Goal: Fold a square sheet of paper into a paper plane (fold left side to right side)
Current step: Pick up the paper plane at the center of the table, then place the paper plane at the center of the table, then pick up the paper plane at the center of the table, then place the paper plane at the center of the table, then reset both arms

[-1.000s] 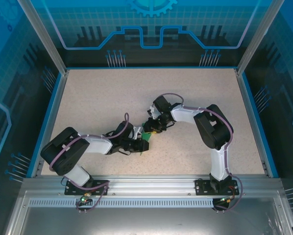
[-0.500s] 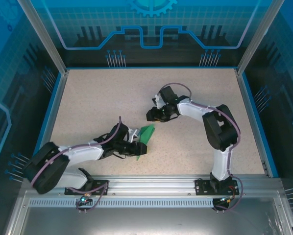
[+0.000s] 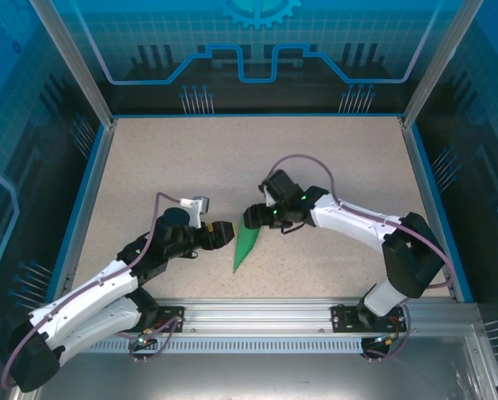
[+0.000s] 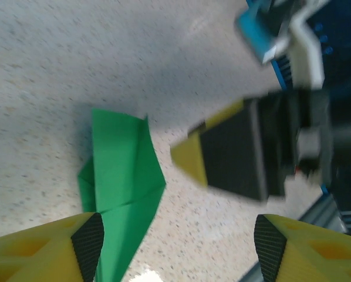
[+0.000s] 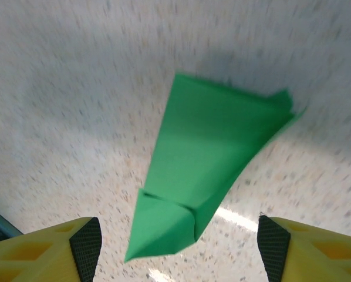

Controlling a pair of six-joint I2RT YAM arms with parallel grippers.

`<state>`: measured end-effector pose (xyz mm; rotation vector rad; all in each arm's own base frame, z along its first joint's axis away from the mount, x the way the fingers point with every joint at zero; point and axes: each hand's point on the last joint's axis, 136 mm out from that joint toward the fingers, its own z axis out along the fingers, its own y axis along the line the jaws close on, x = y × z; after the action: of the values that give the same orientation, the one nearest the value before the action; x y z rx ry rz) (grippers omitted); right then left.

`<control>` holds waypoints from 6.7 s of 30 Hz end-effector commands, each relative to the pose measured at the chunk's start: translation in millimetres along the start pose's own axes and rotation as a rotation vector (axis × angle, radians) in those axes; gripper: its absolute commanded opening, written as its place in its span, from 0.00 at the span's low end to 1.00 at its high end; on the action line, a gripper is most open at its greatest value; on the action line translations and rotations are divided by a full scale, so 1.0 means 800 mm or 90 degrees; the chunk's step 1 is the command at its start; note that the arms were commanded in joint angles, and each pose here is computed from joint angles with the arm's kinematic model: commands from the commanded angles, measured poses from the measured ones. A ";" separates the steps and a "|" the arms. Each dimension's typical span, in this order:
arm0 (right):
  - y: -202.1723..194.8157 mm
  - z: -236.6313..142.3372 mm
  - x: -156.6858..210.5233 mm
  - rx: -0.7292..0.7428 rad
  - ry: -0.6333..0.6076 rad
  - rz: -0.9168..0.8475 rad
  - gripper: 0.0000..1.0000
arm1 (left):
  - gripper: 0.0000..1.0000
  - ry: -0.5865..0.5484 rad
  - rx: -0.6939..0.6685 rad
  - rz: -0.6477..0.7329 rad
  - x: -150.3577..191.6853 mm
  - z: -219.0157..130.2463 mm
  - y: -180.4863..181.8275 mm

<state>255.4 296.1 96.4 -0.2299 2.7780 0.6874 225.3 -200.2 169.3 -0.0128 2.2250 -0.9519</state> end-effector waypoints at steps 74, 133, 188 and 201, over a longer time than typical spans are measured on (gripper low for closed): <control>-0.038 0.052 0.080 0.192 0.133 -0.092 0.48 | 0.97 -0.095 -0.097 0.006 -0.023 -0.049 0.034; -0.130 0.046 -0.127 0.292 0.069 0.026 0.26 | 0.99 0.044 -0.054 -0.038 -0.017 -0.014 0.028; -0.344 -0.125 -0.134 0.336 -0.551 -0.133 0.99 | 0.99 -0.287 -0.401 0.248 -0.162 -0.015 0.260; -0.343 -0.126 -0.135 0.334 -0.552 -0.133 0.99 | 0.99 -0.252 -0.375 0.216 -0.166 0.024 0.296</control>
<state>391.7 13.6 86.8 -0.0520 1.9958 -0.0360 384.6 -5.1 71.7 -0.0971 2.0261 -0.0637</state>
